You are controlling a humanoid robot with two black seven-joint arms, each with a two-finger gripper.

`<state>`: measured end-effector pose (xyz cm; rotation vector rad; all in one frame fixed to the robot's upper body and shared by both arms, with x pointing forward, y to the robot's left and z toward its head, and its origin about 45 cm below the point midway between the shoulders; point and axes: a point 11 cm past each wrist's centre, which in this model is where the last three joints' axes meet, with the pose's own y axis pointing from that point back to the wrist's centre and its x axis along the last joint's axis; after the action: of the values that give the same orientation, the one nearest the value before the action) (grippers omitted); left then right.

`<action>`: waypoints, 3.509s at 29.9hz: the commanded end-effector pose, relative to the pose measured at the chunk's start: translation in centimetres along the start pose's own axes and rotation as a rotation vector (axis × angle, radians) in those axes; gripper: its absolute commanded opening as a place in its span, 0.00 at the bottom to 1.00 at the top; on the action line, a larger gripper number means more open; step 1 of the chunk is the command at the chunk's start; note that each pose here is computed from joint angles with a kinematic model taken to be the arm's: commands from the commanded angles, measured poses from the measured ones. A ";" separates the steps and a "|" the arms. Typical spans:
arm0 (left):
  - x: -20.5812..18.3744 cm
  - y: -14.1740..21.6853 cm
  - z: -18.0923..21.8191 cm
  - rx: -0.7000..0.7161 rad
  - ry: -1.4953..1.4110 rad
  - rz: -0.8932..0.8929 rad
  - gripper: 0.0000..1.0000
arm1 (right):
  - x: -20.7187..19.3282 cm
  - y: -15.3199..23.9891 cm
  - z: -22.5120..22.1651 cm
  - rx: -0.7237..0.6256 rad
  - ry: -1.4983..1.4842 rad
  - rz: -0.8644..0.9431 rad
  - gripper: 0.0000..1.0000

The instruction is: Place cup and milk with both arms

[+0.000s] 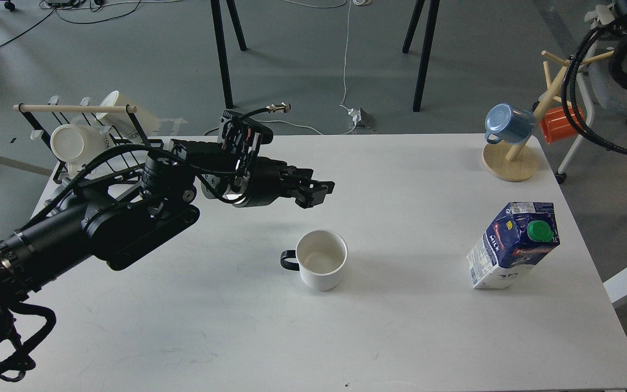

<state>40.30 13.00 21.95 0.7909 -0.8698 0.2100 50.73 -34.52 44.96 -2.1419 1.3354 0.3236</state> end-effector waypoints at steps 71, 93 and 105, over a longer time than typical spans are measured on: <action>11.6 18.1 -15.5 -0.600 1.560 0.943 0.99 | 2.7 43.5 26.6 -0.331 -0.631 0.678 1.00; 11.3 18.5 -15.9 -0.564 1.549 0.938 0.99 | 3.4 42.3 23.9 -0.202 -0.628 0.673 1.00; 11.5 18.5 -15.8 -0.565 1.546 0.936 0.99 | 3.0 40.3 23.9 -0.182 -0.643 0.626 1.00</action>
<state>48.63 35.36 34.58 -0.4578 0.2857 1.1484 18.61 -35.83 10.03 -1.4681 1.5750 1.3070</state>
